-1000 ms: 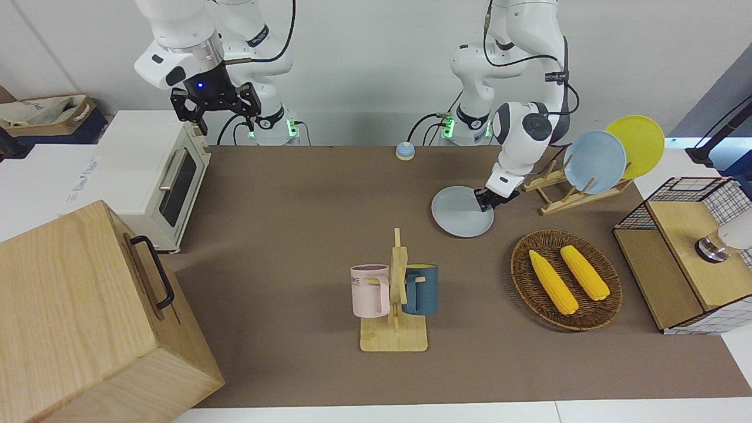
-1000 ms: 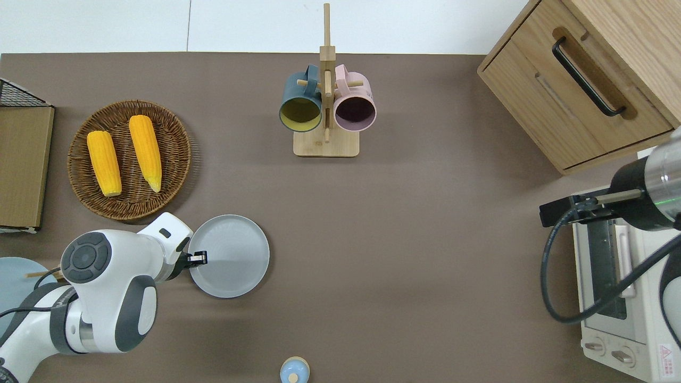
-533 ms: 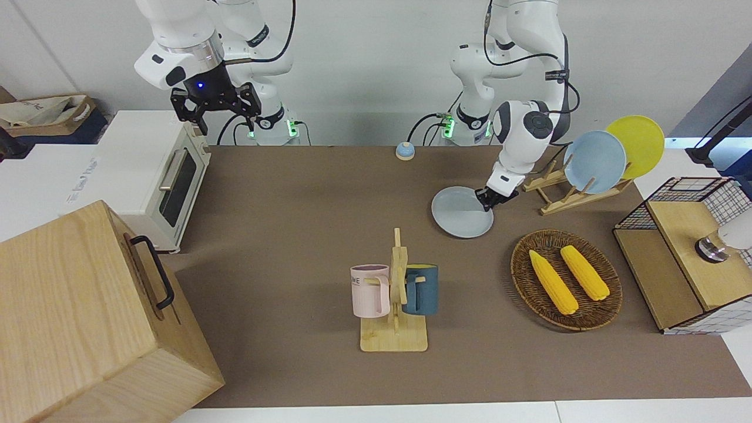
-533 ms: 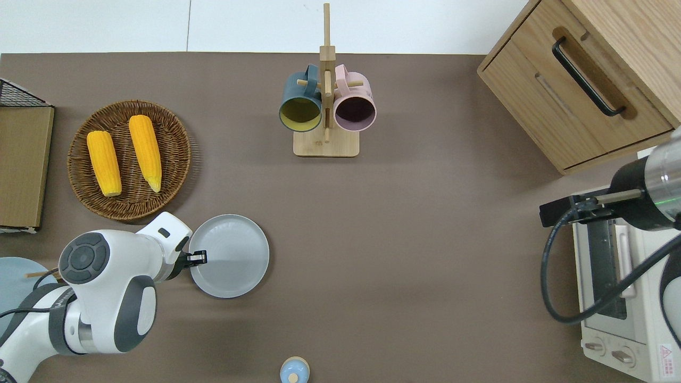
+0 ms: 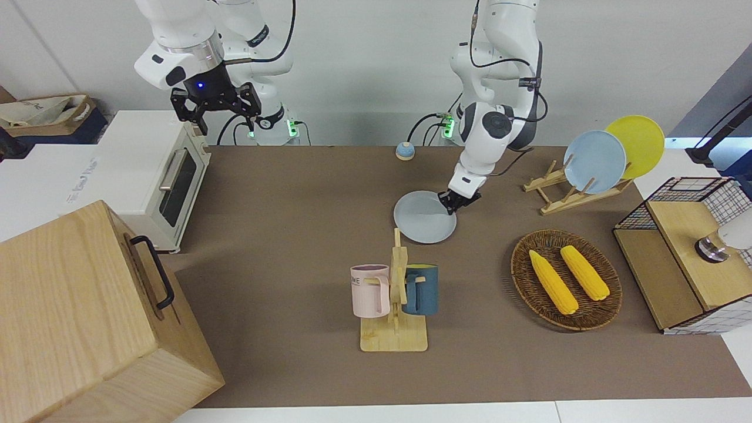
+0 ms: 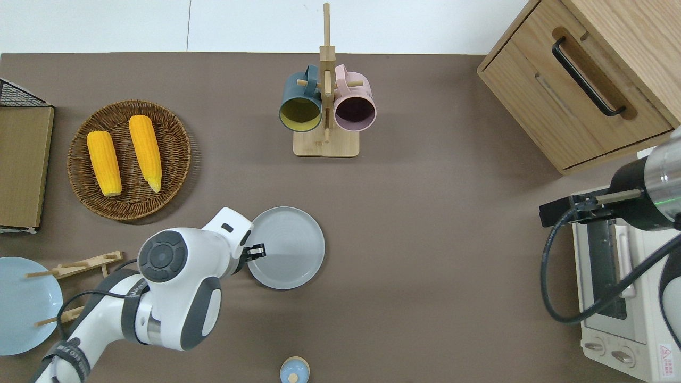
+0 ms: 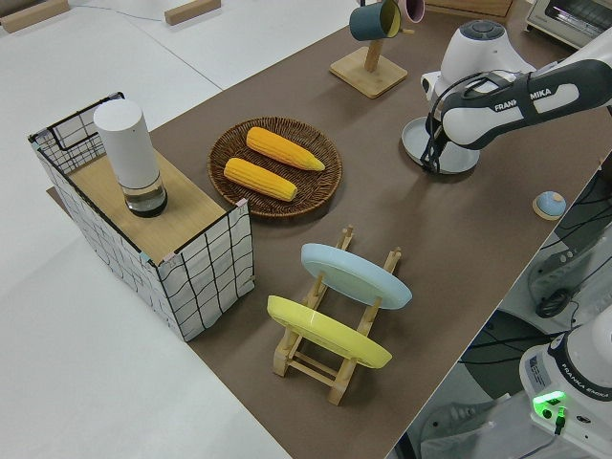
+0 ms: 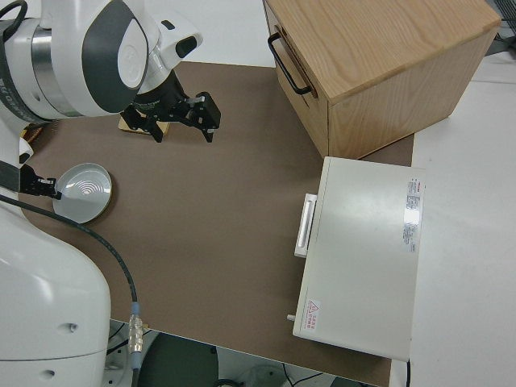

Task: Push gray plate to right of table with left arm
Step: 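Push the gray plate with the left gripper away from the basket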

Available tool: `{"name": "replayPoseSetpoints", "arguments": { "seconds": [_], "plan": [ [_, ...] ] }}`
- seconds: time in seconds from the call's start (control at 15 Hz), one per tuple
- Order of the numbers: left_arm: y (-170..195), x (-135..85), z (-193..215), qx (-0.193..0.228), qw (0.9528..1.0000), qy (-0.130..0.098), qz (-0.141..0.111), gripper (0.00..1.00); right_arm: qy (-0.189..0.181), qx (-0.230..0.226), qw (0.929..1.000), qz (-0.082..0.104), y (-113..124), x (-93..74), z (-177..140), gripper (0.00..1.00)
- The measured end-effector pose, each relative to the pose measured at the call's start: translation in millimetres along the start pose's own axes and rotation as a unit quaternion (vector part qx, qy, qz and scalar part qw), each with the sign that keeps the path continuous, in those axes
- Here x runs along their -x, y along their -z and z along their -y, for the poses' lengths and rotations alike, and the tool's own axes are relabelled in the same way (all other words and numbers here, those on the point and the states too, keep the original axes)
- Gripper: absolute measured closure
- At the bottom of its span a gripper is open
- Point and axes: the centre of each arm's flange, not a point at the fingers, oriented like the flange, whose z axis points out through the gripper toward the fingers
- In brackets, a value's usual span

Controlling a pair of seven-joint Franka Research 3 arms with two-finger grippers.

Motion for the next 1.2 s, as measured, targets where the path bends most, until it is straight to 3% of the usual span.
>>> {"name": "replayPoseSetpoints", "arguments": {
  "seconds": [0.6, 1.2],
  "plan": [
    [-20.0, 38.0, -141.6, 0.022, 0.9993, 0.029, 0.005, 0.96, 0.000, 0.000, 1.0000, 0.000, 0.0, 0.0, 0.0, 0.01],
    [-29.3, 88.9, -227.6, 0.036, 0.9985, 0.040, 0.014, 0.96, 0.000, 0.000, 1.0000, 0.000, 0.0, 0.0, 0.0, 0.01]
  ]
}}
